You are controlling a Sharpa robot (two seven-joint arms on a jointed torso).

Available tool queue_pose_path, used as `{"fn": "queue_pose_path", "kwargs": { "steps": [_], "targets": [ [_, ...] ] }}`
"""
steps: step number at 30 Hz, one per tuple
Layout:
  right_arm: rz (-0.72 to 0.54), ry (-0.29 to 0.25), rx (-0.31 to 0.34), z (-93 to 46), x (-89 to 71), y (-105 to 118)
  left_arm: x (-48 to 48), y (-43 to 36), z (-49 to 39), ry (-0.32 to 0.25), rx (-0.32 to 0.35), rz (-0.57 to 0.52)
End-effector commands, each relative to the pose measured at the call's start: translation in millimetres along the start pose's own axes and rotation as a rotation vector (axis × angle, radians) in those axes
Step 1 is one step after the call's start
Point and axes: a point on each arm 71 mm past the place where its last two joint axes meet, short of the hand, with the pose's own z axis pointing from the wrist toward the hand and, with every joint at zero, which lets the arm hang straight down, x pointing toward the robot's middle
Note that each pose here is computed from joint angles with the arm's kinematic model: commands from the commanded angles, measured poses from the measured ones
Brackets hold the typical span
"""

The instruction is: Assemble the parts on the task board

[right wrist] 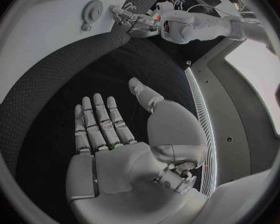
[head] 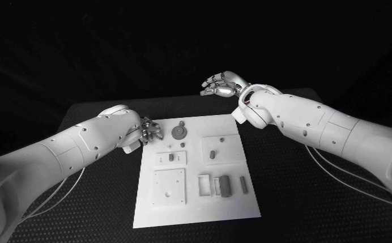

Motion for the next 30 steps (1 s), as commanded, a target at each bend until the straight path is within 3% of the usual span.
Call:
{"fn": "queue_pose_path", "kwargs": {
  "steps": [1,13,22,30],
  "targets": [
    [0.002,0.005,-0.009,-0.2,0.0,1,1.8,1.8,-1.0,0.034,-0.003,-0.062],
    [-0.002,-0.002,-0.001,-2.0,-4.3,-3,3.6,9.6,-13.9,0.094,-0.006,-0.192],
    [-0.002,-0.004,0.002,-3.4,-6.6,-4,2.6,12.3,-37.3,0.093,0.018,-0.195],
    [0.001,-0.005,0.005,-3.9,-7.5,-5,10.2,16.0,-46.9,0.129,0.02,-0.174]
  ]
}}
